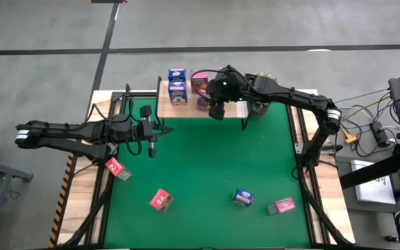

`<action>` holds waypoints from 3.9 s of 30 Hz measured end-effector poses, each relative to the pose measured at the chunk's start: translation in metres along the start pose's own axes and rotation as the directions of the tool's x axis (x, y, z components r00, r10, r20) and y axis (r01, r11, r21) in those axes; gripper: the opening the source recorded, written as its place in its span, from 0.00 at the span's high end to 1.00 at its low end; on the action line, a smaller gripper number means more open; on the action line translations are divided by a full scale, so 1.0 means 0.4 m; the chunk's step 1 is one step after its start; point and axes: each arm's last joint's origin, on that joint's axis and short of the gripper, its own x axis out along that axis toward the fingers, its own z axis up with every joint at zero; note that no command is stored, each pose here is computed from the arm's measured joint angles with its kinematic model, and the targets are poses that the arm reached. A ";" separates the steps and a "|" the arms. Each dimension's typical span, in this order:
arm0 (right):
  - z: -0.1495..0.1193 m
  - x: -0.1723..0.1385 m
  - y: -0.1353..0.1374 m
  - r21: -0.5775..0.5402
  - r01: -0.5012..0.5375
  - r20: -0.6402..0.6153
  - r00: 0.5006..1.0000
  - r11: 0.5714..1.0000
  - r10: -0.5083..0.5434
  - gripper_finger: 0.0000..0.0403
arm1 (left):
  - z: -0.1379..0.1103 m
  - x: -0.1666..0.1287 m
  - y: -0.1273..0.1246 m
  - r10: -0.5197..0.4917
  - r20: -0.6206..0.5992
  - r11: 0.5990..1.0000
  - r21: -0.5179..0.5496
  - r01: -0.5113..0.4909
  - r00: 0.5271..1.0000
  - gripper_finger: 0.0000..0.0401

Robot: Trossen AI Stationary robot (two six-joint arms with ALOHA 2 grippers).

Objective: Stack cereal on shelf
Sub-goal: Put the top violet cereal box on the shelf aligned with the violet cereal box

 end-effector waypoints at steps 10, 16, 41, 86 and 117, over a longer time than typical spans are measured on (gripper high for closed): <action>-0.001 0.024 -0.012 0.004 0.015 0.003 1.000 1.000 -0.015 0.43 | -0.001 0.000 0.000 -0.001 -0.004 1.000 -0.012 0.001 1.000 1.00; 0.022 -0.023 -0.018 0.061 0.028 0.053 0.998 0.998 -0.031 0.41 | -0.003 0.001 -0.001 -0.004 -0.011 1.000 -0.010 0.004 1.000 1.00; -0.092 -0.060 0.093 0.102 0.107 -0.269 0.960 0.989 -0.076 0.84 | -0.008 0.022 -0.011 -0.044 -0.021 0.999 -0.007 0.044 0.999 1.00; -0.137 0.101 0.096 0.029 0.121 0.079 0.989 0.992 -0.123 0.98 | -0.009 0.022 -0.011 -0.044 -0.024 0.999 0.015 0.044 0.999 1.00; -0.136 0.072 0.041 0.056 0.258 -0.005 0.966 0.965 -0.258 0.98 | -0.009 0.022 -0.011 -0.043 -0.023 0.999 0.016 0.044 0.999 1.00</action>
